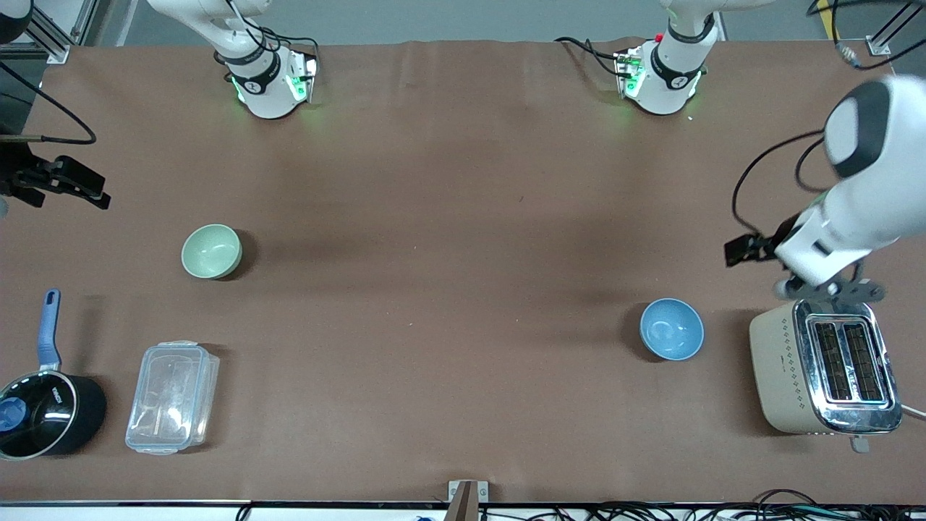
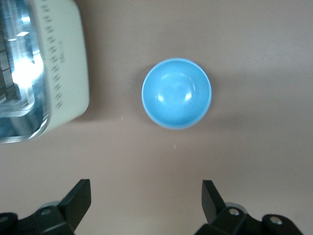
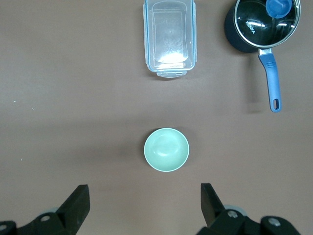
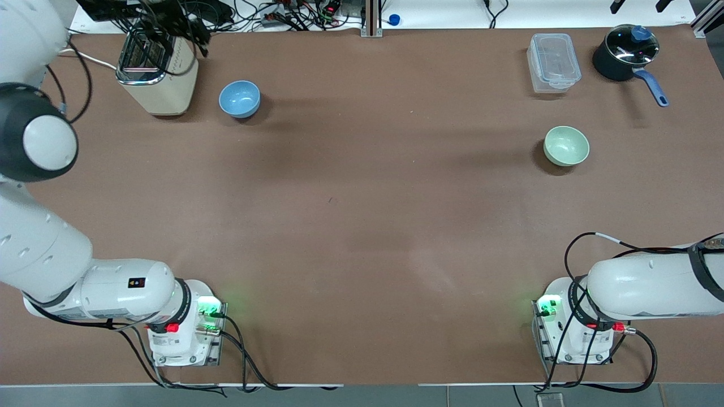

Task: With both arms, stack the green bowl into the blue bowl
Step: 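Reach the left gripper down to the blue bowl rim, then grasp the blue bowl with the left gripper while the right gripper reaches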

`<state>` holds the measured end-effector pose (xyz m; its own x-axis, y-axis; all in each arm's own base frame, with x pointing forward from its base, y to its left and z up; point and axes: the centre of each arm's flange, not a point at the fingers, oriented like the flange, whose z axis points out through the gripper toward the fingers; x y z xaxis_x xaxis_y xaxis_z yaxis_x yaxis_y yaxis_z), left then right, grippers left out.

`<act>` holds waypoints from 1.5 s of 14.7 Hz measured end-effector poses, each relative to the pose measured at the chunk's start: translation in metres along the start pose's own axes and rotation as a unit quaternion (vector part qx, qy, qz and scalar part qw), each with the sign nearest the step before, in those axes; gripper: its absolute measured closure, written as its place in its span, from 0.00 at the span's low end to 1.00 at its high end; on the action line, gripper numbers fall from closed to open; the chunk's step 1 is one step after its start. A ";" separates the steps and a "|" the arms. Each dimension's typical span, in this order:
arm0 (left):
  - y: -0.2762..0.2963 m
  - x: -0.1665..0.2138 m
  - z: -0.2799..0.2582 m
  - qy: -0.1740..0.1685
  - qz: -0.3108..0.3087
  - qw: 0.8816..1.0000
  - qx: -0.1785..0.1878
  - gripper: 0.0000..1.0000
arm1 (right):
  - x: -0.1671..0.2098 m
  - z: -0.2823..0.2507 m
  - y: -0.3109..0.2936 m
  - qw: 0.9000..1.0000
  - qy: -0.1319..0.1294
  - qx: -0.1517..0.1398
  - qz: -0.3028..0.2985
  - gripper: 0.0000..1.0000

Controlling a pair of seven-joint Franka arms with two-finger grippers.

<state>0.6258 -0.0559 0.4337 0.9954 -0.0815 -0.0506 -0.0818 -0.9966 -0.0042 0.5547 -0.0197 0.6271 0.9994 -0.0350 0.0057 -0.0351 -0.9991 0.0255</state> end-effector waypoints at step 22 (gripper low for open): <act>0.020 0.046 0.200 0.033 -0.101 0.994 -0.011 0.95 | -0.030 0.237 0.133 0.994 -0.017 0.099 0.034 0.00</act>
<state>0.6601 -0.0779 0.2318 0.9925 0.1210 0.0140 0.1208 -0.9926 0.0149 0.5215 -0.1573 0.3936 0.9945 -0.0995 -0.0341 -0.1039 -0.9796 -0.1720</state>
